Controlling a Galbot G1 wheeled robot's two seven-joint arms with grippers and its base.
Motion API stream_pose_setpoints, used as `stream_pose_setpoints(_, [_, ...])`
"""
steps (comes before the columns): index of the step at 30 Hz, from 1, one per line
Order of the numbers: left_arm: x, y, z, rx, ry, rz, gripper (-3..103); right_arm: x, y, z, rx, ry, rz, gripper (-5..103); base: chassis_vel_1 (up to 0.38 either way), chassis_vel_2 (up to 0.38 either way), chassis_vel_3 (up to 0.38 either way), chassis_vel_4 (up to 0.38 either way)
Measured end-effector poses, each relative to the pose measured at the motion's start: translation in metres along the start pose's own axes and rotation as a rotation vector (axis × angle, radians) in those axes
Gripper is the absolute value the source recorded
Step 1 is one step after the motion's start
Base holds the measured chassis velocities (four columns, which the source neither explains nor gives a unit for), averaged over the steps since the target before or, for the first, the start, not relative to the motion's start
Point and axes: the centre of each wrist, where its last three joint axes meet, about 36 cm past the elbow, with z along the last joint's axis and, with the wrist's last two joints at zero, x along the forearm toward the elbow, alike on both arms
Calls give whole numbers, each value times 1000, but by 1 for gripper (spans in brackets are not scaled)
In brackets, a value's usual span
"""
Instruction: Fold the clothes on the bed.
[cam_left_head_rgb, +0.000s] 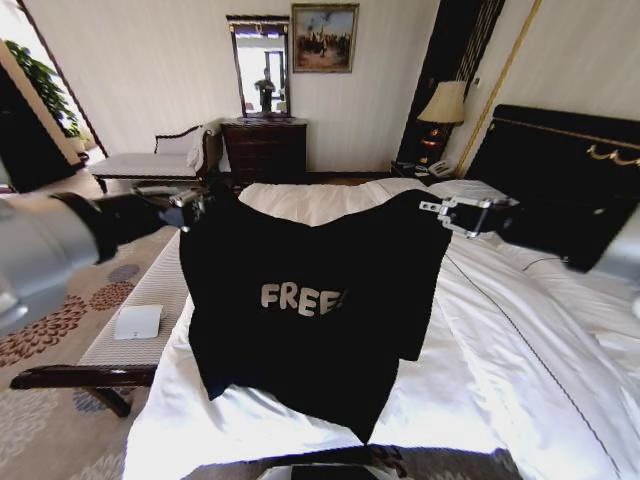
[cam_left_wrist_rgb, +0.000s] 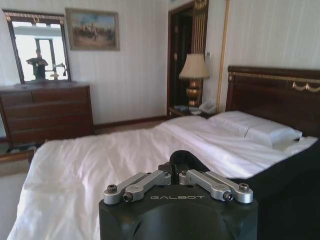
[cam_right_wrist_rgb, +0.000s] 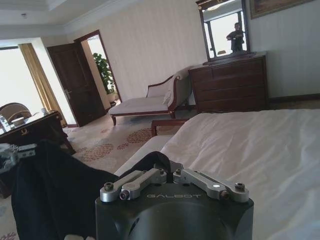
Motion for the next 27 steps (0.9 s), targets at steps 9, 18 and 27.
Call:
stream_pose_setpoints(9, [-66,5,77,54,65,20,2,-63,-73,43,-147,29,80,1,0,0,0,0])
stream_pose_setpoints(18, [-147,21,147,138,146,-25,2,-126,-113,107,-287,91,98,1,0,0,0,0])
stream_pose_setpoints(27, [-209,29,215,169,242,-59,2,-191,-158,174,-363,156,189,1,0,0,0,0])
